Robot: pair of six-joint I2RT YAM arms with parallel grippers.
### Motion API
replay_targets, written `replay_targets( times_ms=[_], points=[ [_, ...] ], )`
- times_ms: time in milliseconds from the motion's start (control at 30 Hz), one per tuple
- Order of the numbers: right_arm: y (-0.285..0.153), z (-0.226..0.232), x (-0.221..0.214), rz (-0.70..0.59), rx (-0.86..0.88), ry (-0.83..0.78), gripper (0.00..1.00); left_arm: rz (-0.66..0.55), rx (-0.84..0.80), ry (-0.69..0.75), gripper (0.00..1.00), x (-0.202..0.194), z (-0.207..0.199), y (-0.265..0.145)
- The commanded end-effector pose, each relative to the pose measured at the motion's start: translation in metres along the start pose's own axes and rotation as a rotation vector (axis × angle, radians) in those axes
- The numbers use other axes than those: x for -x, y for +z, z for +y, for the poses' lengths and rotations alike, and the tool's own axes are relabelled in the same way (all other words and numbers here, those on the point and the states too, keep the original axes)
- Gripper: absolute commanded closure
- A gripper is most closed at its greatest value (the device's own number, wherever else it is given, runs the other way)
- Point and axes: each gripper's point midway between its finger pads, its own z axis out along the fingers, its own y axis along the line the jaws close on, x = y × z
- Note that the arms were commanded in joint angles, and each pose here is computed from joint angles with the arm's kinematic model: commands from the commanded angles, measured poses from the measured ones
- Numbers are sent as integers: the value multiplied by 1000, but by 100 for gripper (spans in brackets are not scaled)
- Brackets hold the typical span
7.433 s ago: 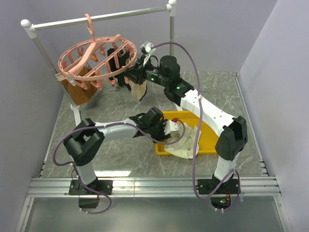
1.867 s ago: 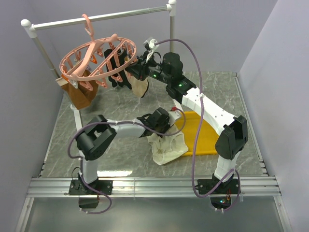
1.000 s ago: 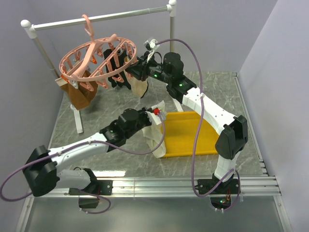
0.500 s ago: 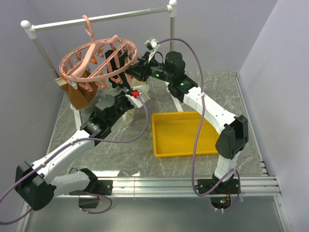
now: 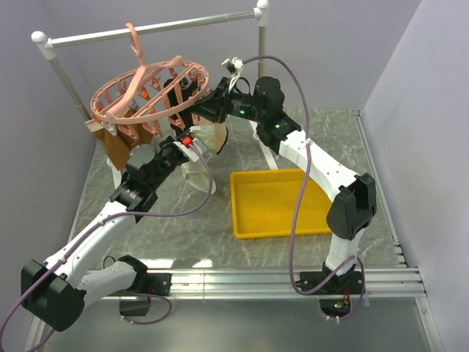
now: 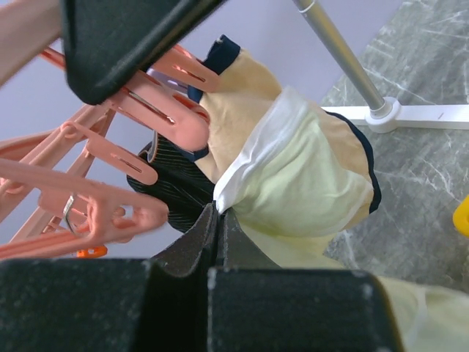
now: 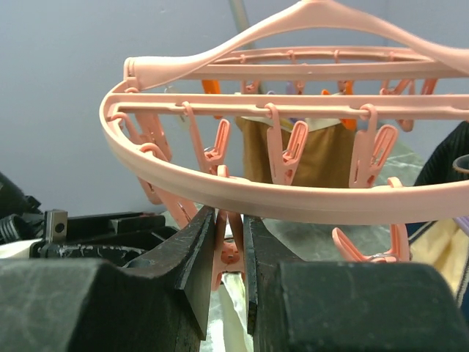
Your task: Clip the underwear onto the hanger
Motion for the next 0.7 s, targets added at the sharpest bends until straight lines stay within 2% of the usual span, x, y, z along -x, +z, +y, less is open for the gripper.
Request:
replay_targets(
  times_ms=[0,200,667],
  points=[
    [0,9,10,-28,64,-1,100,-129,47,-10,100,28,22,-6],
    [-2,16,9,-27,107,6,100,-182,34,-38,100,31,28,-12],
    [-1,12,7,-37,100,-2,100,-189,-3,-65,100,36,31,-8]
  ],
)
